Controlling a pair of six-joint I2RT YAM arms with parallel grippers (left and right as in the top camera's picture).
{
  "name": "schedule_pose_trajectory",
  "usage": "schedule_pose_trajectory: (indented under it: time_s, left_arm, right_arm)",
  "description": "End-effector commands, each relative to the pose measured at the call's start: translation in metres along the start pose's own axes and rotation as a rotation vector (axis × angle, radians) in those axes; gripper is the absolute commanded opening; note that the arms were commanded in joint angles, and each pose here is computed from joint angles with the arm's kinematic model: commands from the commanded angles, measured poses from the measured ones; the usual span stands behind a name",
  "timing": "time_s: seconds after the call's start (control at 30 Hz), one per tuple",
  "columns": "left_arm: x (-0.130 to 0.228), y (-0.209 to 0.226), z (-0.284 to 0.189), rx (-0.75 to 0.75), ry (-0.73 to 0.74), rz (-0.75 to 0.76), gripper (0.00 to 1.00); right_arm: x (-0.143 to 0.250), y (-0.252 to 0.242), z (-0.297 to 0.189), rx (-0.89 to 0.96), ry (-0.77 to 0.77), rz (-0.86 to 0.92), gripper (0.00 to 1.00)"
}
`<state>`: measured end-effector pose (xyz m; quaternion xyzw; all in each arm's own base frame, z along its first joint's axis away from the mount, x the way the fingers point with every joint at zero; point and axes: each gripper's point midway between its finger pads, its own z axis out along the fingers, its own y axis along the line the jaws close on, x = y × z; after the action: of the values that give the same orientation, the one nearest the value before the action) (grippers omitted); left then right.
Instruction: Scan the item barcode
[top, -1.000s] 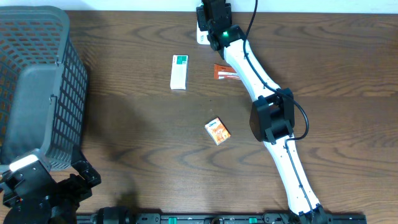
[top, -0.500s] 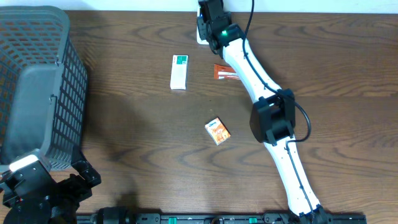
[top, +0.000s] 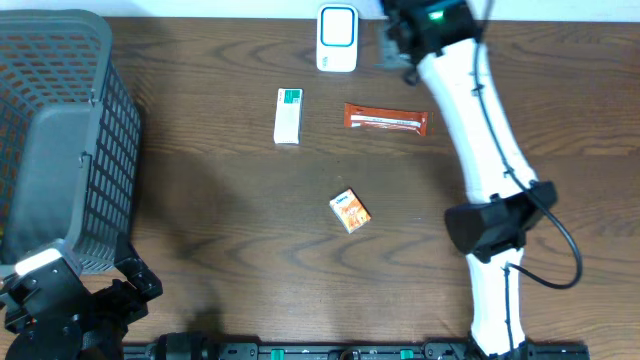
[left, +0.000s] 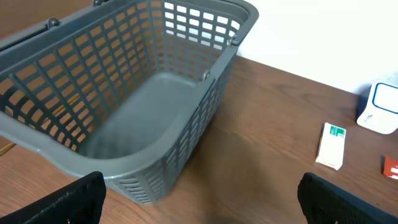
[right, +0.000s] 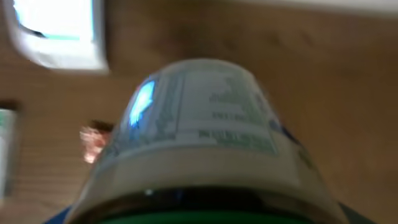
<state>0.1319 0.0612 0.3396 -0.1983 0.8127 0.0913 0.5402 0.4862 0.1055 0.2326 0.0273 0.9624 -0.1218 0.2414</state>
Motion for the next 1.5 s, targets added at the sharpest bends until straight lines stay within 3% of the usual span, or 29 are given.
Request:
schedule_pose_trajectory:
  time_s: [0.0,0.1,0.27,0.53,0.93,1.23,1.33,1.43,1.47]
  left_arm:
    - [0.002,-0.001,0.002,0.001,0.01,-0.007,1.0]
    - [0.002,-0.001,0.002,0.001,0.01,-0.007,1.0]
    - [0.002,-0.001,0.002,0.001,0.01,-0.007,1.0]
    - [0.002,-0.001,0.002,0.001,0.01,-0.007,1.0]
    - [0.002,-0.001,0.002,0.001,0.01,-0.007,1.0]
    - [0.002,-0.001,0.002,0.001,0.01,-0.007,1.0]
    - [0.002,-0.001,0.002,0.001,0.01,-0.007,1.0]
    - [0.002,-0.001,0.002,0.001,0.01,-0.007,1.0]
    - [0.002,-0.001,0.002,0.001,0.01,-0.007,1.0]
  right_arm:
    - [0.018,-0.043,0.02,0.091,0.113,0.177,0.46]
    - [0.037,-0.08,0.026,0.153,0.21,0.271,0.41]
    - [0.043,-0.115,0.045,0.103,0.286,0.382,0.49]
    - [0.059,-0.197,0.086,0.196,0.363,0.544,0.55]
    - [0.148,-0.275,0.189,0.277,0.677,0.687,0.5]
    - [0.209,-0.326,0.226,0.304,0.814,0.785,0.49]
    - [0.218,-0.339,0.228,0.262,0.82,0.789,0.58]
    - [0.219,-0.341,0.232,0.166,0.814,0.802,0.96]
    - [0.22,-0.342,0.232,0.147,0.813,0.808,0.99]
